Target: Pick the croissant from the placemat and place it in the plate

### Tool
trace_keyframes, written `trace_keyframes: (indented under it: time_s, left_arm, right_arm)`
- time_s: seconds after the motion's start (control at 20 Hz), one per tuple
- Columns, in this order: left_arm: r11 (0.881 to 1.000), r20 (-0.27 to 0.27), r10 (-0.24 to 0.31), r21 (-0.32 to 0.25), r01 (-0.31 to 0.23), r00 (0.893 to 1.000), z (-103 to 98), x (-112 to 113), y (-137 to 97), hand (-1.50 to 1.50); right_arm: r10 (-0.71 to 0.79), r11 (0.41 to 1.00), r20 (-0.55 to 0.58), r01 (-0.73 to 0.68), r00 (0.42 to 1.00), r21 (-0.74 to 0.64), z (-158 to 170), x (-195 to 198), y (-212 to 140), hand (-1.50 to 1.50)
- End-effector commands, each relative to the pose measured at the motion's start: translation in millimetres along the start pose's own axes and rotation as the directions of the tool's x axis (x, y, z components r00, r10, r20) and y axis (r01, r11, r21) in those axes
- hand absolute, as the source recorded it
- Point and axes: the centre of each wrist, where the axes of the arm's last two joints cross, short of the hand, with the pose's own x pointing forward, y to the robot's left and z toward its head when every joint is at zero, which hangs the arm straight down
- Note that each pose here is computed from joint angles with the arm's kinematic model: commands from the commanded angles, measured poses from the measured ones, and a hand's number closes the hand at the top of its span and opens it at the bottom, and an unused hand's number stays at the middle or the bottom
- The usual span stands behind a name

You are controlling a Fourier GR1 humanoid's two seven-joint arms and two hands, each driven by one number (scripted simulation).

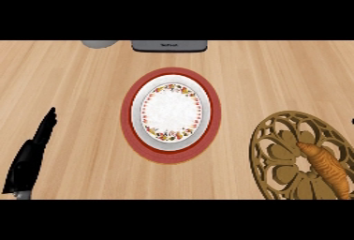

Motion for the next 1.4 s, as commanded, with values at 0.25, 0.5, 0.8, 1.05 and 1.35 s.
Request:
trace_keyframes:
  time_s: [0.25, 0.5, 0.8, 1.05, 1.35]
  left_arm:
    - [1.0, -0.008, 0.014, 0.007, -0.014, 1.0, 6.1, 15.2, -10.2, 0.0]
    - [1.0, -0.013, -0.001, 0.0, 0.001, 1.0, 3.8, 2.4, 4.8, 0.0]
    - [1.0, -0.008, 0.0, -0.006, 0.0, 1.0, 17.5, -3.4, 9.6, 0.0]
    - [1.0, -0.012, 0.0, 0.008, 0.0, 1.0, -0.8, 19.4, 18.8, 0.0]
    - [1.0, -0.015, -0.006, 0.013, 0.006, 1.0, 10.4, -16.2, 3.1, 0.0]
  right_arm:
    - [0.033, 0.995, 0.004, -0.033, 0.999, 0.097, -28.1, -11.5, 40.5, -1.5]
    - [0.043, 0.986, -0.009, -0.041, 0.999, 0.159, -30.2, -26.0, 31.0, -1.5]
    - [0.063, 0.985, -0.031, -0.057, 0.998, 0.162, -66.0, -26.3, 42.3, -1.5]
    - [0.051, 0.986, -0.015, -0.048, 0.999, 0.157, -63.4, -41.3, 56.8, -1.5]
    - [0.005, 0.987, 0.05, -0.013, 0.999, 0.157, -64.5, -32.1, 74.6, 1.5]
